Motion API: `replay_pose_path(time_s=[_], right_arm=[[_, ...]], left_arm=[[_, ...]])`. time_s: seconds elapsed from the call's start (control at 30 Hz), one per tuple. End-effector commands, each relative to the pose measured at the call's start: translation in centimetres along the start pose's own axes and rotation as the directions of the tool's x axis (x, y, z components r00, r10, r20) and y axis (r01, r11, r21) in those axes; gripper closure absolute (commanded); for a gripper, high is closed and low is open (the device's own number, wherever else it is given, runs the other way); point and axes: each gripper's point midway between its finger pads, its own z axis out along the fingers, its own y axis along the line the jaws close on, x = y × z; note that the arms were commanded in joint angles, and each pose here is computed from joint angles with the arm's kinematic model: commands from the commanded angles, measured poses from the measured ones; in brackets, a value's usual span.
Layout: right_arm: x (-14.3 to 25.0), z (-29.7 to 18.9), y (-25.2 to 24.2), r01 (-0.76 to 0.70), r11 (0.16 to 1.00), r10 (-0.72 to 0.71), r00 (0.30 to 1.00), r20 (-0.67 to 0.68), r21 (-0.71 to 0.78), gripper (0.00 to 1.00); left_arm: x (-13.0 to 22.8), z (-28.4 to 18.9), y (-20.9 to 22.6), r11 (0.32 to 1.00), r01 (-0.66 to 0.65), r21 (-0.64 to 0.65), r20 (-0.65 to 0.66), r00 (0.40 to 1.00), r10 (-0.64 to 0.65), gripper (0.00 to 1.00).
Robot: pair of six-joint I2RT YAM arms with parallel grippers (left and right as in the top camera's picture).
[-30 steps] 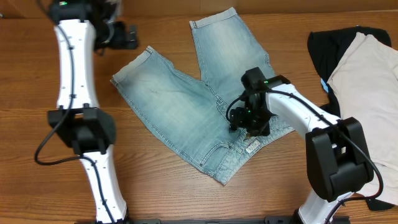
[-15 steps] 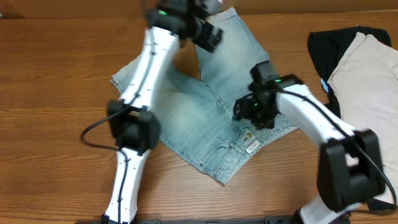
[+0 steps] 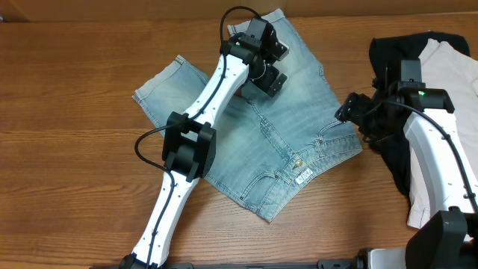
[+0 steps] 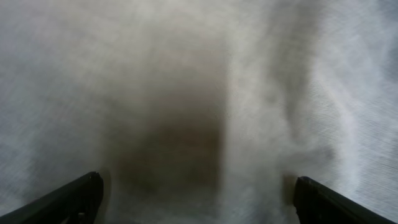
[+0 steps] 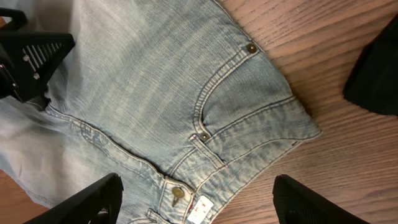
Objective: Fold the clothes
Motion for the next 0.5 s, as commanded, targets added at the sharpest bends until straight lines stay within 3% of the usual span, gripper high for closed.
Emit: replay_pose_path(time_s=[0.0,0.17,0.47], right_arm=[[-0.6,-0.6,0.4,0.035,0.999,-0.035,0.999,0.028,-0.011,0.18],[-0.8,-0.7,0.4,0.037,0.999,-0.037,0.999,0.035,-0.014,0.17],[-0.8,-0.7,0.5,0.038,0.999,-0.038,0.999,0.038,-0.015,0.16]], left_arm=[[1.5,0.3,2.3,0.987,0.102,-0.125,-0.051,0.993,-0.109,0.00],[6.0,1.1,4.7,0.940,0.268,-0.211,-0.162,0.939,-0.304,0.00],[15.3,3.3,5.7,0.896,0.379,-0.231,-0.427,0.788,-0.443,0.00]])
